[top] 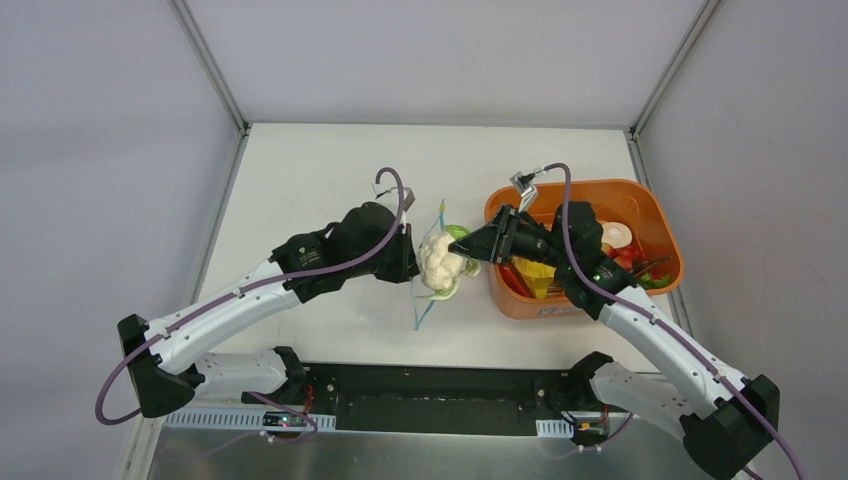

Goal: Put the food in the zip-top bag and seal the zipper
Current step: Place the fake vegetable in the zipper food storage bag.

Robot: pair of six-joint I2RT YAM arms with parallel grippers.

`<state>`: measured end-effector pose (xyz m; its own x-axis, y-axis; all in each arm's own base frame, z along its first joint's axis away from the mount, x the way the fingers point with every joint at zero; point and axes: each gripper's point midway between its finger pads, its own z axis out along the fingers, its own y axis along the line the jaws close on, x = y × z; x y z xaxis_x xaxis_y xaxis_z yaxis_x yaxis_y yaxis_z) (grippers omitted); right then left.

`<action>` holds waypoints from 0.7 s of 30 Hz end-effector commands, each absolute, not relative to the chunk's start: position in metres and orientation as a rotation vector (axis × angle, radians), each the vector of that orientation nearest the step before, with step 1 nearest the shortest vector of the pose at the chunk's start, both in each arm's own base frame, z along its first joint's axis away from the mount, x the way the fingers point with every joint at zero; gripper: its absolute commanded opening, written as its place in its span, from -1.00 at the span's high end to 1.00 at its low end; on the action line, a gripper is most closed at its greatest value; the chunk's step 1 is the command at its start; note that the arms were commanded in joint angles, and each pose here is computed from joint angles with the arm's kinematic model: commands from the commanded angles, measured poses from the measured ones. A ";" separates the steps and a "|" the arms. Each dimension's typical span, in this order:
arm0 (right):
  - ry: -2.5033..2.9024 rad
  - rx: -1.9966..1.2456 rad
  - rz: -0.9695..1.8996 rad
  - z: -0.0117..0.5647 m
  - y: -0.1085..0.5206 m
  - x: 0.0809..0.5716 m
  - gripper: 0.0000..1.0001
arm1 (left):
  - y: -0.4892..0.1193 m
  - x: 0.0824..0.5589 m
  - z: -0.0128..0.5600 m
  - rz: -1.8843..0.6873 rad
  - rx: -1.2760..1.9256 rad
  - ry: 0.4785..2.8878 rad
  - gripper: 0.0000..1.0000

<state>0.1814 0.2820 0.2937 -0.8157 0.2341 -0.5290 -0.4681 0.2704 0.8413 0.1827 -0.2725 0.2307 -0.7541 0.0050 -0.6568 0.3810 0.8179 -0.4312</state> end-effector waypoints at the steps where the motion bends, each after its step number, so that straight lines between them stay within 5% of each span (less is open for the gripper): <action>1: 1.811 -0.291 1.627 0.326 0.285 0.178 0.79 | -0.276 0.189 0.264 -0.818 0.238 2.240 1.00; 21: 1.639 -0.261 1.702 0.357 0.278 0.171 0.78 | -0.278 0.189 0.254 -0.836 0.202 2.249 1.00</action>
